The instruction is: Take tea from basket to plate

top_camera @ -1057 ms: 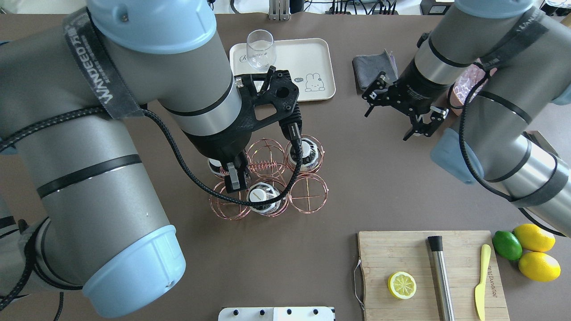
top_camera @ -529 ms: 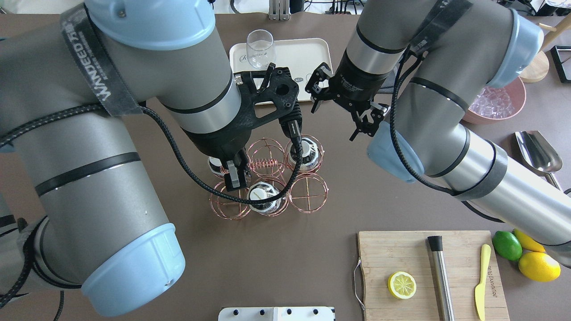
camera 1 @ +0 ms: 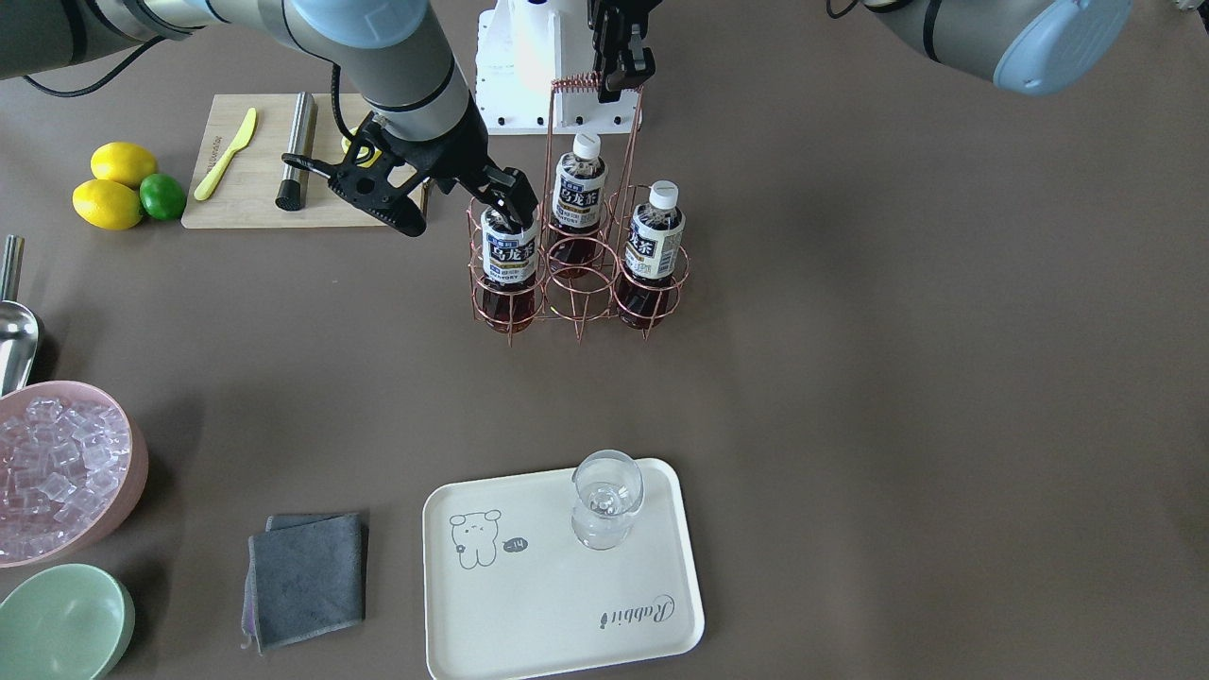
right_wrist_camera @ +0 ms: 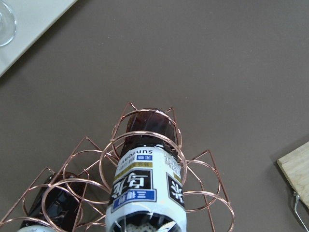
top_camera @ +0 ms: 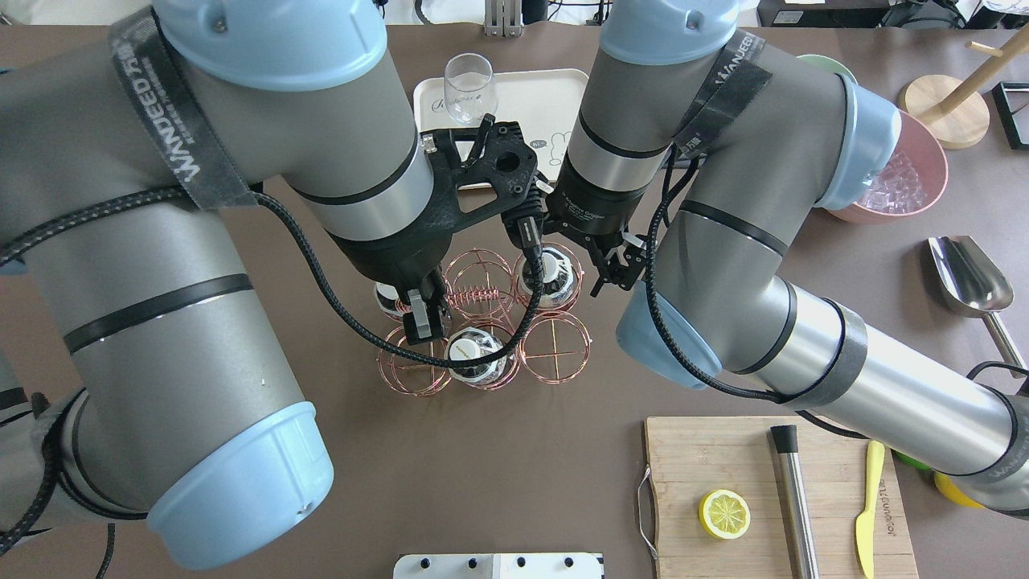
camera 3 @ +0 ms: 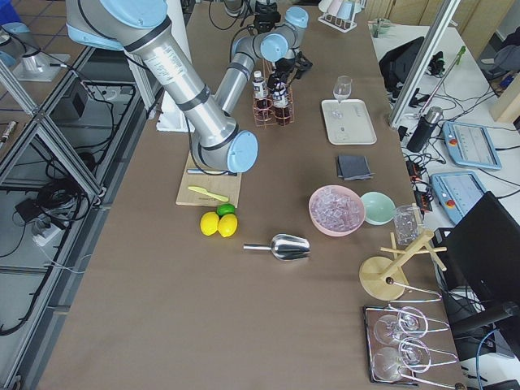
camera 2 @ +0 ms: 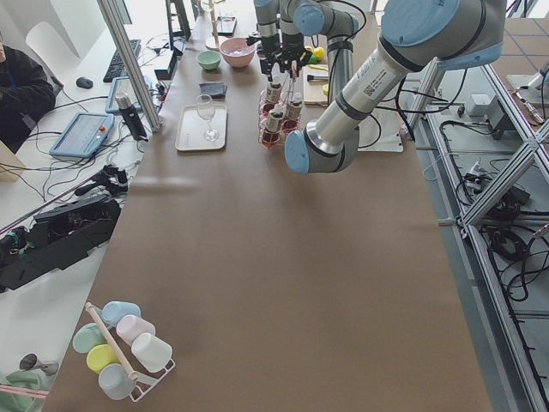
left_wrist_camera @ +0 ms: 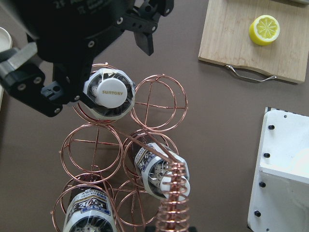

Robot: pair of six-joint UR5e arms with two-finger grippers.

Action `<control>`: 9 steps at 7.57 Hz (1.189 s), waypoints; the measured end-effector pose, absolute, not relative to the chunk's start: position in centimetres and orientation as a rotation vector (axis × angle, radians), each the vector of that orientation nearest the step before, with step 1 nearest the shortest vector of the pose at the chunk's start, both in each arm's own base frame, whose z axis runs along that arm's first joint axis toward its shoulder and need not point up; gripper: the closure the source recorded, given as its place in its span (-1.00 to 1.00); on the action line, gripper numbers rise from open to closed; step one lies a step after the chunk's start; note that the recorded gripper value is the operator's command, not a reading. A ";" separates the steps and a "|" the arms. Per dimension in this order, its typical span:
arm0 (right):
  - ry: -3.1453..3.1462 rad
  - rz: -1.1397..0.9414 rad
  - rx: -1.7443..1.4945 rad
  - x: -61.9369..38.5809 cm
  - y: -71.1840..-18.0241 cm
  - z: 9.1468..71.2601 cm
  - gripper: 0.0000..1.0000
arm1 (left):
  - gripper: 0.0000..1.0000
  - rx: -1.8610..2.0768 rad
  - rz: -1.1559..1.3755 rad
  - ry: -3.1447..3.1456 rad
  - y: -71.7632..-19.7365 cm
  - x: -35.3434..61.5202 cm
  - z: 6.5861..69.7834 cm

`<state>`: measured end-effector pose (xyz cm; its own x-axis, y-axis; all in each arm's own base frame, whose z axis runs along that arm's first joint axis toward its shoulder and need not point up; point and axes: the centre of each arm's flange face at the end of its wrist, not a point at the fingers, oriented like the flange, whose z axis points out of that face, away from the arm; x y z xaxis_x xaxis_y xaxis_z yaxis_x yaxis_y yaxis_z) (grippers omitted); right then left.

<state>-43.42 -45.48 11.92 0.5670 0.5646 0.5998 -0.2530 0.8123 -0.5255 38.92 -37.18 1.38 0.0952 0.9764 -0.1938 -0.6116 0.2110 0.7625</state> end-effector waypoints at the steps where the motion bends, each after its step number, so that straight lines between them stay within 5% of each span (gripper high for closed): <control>1: -0.842 0.491 -0.409 -43.7 -45.4 11.6 -0.43 | 1.00 0.577 1.279 0.788 -37.2 38.9 1.4; 3: -0.847 0.486 -0.409 -44.0 -45.4 11.0 0.28 | 1.00 0.576 1.278 0.788 -37.2 38.9 1.4; 6: -0.850 0.478 -0.409 -44.1 -45.3 10.8 1.00 | 1.00 0.573 1.278 0.787 -37.2 39.0 1.5; 9: -0.863 0.467 -0.411 -44.0 -45.1 10.1 1.00 | 1.00 0.573 1.278 0.787 -37.2 39.0 1.6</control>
